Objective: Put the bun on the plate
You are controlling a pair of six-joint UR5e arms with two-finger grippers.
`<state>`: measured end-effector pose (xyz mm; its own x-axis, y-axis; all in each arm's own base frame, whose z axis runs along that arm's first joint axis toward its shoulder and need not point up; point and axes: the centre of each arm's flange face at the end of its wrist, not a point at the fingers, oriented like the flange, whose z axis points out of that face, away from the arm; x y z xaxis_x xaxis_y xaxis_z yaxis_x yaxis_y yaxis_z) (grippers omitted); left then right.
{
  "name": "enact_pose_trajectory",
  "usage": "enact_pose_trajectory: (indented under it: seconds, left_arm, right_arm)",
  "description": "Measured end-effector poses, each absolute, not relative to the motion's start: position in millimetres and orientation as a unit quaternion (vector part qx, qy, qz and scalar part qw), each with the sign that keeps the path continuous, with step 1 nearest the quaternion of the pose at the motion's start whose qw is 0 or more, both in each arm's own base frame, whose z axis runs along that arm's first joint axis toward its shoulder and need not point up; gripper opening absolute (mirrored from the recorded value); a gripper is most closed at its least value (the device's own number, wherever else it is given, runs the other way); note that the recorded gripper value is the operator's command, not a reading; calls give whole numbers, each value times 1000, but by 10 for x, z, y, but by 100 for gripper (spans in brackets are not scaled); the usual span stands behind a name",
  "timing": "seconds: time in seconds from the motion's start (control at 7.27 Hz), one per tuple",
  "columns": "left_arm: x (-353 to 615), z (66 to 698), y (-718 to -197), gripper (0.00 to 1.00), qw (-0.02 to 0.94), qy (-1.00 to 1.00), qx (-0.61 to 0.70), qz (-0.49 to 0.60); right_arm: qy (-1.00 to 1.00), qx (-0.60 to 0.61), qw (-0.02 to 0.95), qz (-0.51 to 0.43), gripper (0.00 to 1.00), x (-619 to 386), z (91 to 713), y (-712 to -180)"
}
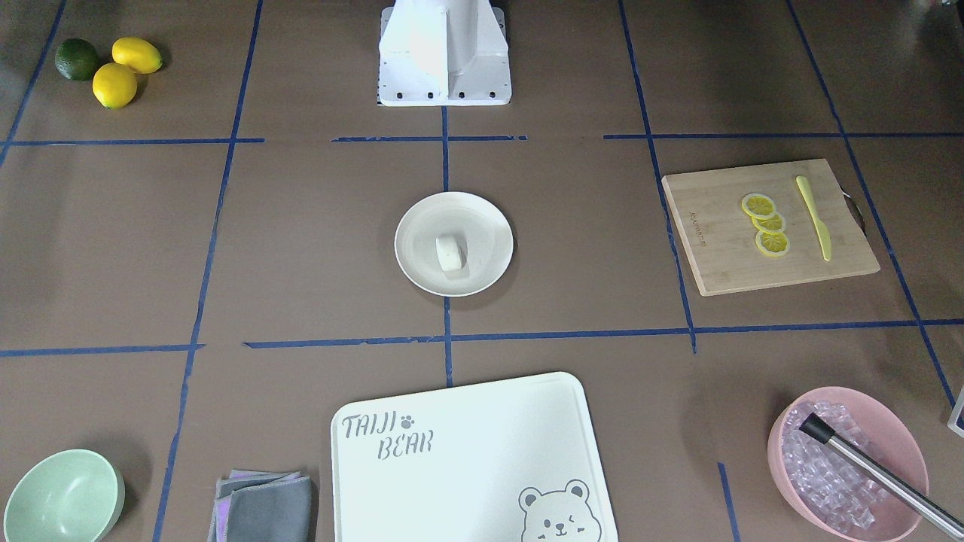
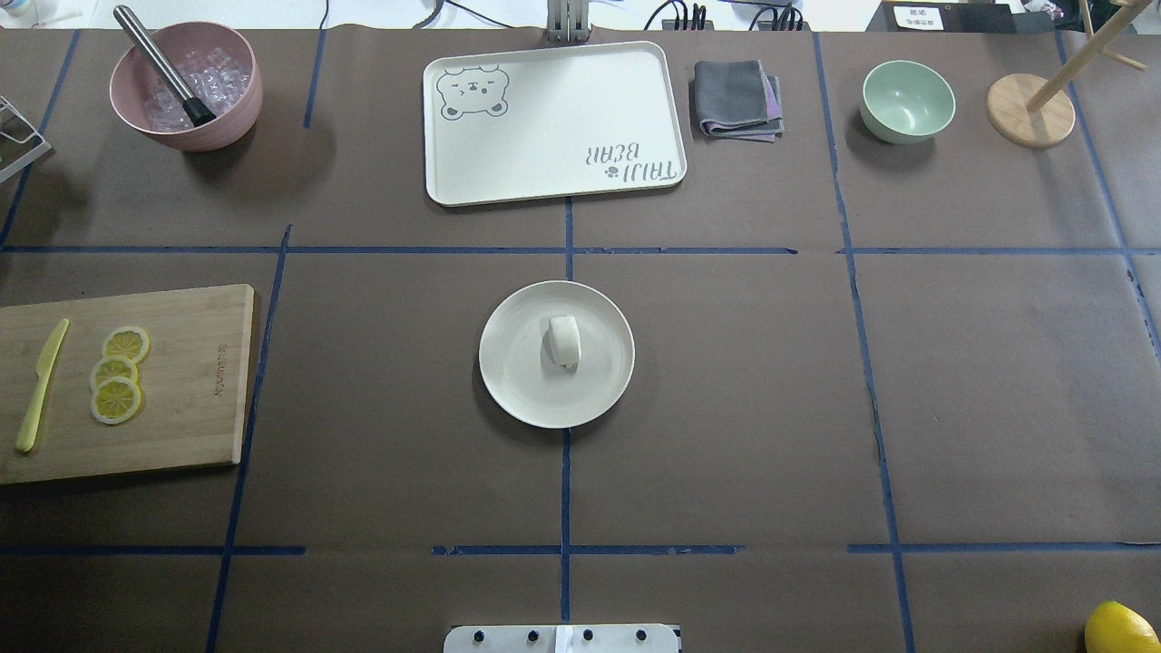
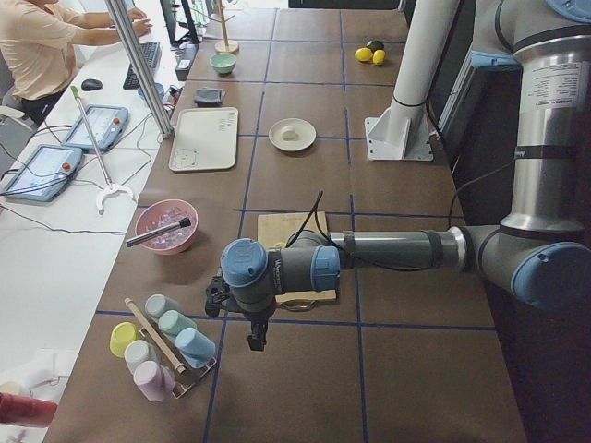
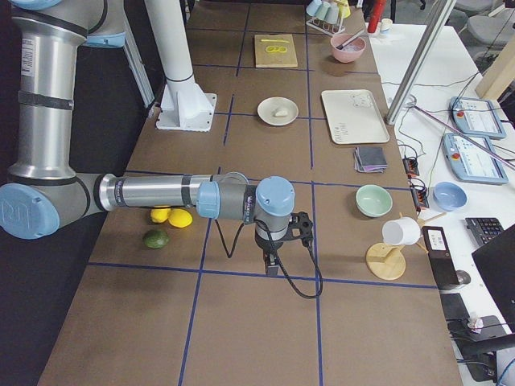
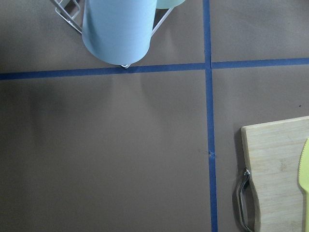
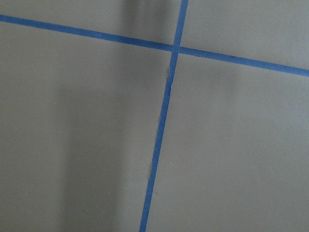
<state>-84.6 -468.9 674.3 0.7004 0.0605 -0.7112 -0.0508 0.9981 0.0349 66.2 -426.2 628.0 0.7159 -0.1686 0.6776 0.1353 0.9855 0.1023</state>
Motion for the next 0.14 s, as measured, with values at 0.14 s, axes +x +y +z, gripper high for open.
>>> enact_pose_trajectory:
  seconds: [0.14]
  left_arm:
    - [-846, 6733, -4691, 100, 922, 386, 7, 31]
  right_arm:
    - [-368, 24, 926, -82, 100, 662, 6271, -4271]
